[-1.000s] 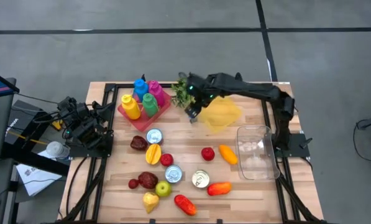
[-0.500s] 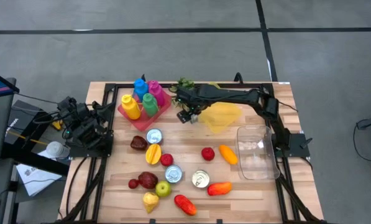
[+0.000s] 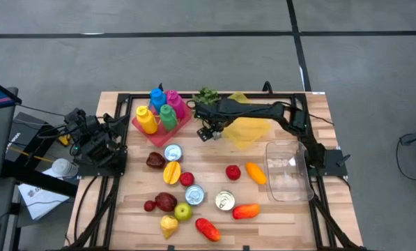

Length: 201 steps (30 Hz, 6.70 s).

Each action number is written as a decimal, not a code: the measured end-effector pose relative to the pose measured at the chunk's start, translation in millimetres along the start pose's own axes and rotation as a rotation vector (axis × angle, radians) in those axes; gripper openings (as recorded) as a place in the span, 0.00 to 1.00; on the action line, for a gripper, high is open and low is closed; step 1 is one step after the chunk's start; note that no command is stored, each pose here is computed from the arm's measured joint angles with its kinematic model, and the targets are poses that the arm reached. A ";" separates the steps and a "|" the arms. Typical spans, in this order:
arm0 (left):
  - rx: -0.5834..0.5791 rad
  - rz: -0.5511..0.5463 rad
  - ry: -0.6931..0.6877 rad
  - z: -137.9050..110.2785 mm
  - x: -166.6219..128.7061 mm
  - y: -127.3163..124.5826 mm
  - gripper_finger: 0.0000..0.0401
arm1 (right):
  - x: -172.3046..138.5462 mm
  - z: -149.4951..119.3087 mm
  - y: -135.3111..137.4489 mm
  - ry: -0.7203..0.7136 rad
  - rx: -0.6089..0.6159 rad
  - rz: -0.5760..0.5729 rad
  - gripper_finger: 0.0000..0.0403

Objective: Pick & Place Food Item
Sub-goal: Put the green tuna can into the yellow bin, then put the blue and pink tuna can into the yellow bin

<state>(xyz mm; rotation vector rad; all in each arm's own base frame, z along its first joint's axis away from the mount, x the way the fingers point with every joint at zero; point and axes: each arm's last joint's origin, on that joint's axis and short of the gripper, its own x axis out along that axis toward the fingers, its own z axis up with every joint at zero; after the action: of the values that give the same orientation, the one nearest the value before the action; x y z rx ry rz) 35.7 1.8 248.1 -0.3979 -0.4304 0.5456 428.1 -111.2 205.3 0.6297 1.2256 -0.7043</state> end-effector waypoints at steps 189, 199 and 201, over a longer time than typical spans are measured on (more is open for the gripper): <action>0.014 -0.003 0.003 -0.9 0.0 -0.7 0.00 | -115.3 -95.5 -14.5 -0.085 0.093 0.359 0.00; 0.014 -0.003 0.003 -0.9 0.0 -0.7 0.00 | -115.0 -40.5 -108.9 -0.167 0.214 0.217 0.00; 0.014 -0.003 0.003 -0.9 0.0 -0.7 0.00 | -111.5 -30.6 -128.2 -0.176 0.250 0.191 0.00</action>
<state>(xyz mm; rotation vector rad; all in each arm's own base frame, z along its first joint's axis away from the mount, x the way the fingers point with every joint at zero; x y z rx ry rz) 36.3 1.0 247.6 -0.3849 -0.4241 0.5446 290.1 -153.8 299.9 0.8603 0.9086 -0.7406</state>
